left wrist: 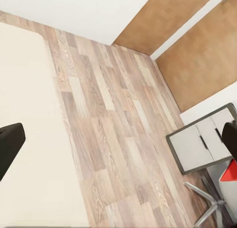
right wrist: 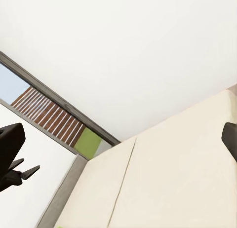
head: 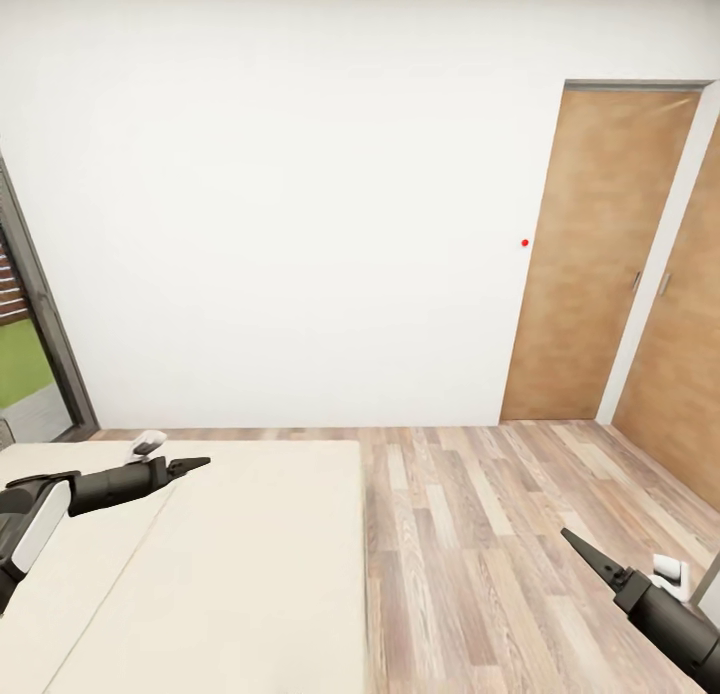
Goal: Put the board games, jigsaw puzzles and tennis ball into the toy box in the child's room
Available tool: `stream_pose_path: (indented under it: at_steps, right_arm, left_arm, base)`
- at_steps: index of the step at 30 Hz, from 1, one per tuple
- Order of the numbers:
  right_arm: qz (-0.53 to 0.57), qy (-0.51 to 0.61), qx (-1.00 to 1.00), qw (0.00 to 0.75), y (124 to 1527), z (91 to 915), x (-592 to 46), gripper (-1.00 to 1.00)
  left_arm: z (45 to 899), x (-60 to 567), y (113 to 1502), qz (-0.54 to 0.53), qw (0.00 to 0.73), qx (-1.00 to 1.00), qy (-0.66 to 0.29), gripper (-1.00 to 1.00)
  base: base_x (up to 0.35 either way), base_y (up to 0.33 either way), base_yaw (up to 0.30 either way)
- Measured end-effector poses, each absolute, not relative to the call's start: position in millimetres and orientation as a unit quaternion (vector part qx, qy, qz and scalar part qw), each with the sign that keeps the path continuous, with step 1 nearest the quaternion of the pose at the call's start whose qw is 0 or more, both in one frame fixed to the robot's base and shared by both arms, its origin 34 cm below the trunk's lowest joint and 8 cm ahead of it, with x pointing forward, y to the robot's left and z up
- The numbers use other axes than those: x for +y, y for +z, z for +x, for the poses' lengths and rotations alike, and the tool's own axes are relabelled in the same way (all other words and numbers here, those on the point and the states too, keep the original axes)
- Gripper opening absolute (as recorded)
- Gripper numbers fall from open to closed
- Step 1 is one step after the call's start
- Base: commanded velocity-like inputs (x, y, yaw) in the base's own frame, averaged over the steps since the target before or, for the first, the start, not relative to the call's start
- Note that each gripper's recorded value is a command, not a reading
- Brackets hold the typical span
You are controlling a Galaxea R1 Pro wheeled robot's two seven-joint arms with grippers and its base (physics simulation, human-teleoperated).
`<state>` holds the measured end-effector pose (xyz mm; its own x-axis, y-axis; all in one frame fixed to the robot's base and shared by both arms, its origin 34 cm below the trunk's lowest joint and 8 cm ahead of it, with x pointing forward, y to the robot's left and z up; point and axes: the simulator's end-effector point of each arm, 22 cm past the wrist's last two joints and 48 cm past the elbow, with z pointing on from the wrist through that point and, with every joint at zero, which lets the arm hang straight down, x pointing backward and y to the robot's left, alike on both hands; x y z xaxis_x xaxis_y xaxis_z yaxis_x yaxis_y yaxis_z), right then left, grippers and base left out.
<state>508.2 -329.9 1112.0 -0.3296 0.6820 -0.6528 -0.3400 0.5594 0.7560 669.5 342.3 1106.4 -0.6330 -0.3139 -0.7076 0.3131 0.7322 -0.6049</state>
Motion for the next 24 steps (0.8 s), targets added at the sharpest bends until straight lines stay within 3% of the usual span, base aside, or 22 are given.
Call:
stream_pose_path:
  at_steps: [24]
  right_arm:
    - [0.126, 0.453, 0.678, 0.565, 1111.9, 508.2, -329.0, 1.0]
  left_arm:
    - [669.2, 343.7, 1106.5, -0.001, 0.428, 0.827, -0.365, 1.0]
  base:
    - [-0.027, 0.263, 0.0]
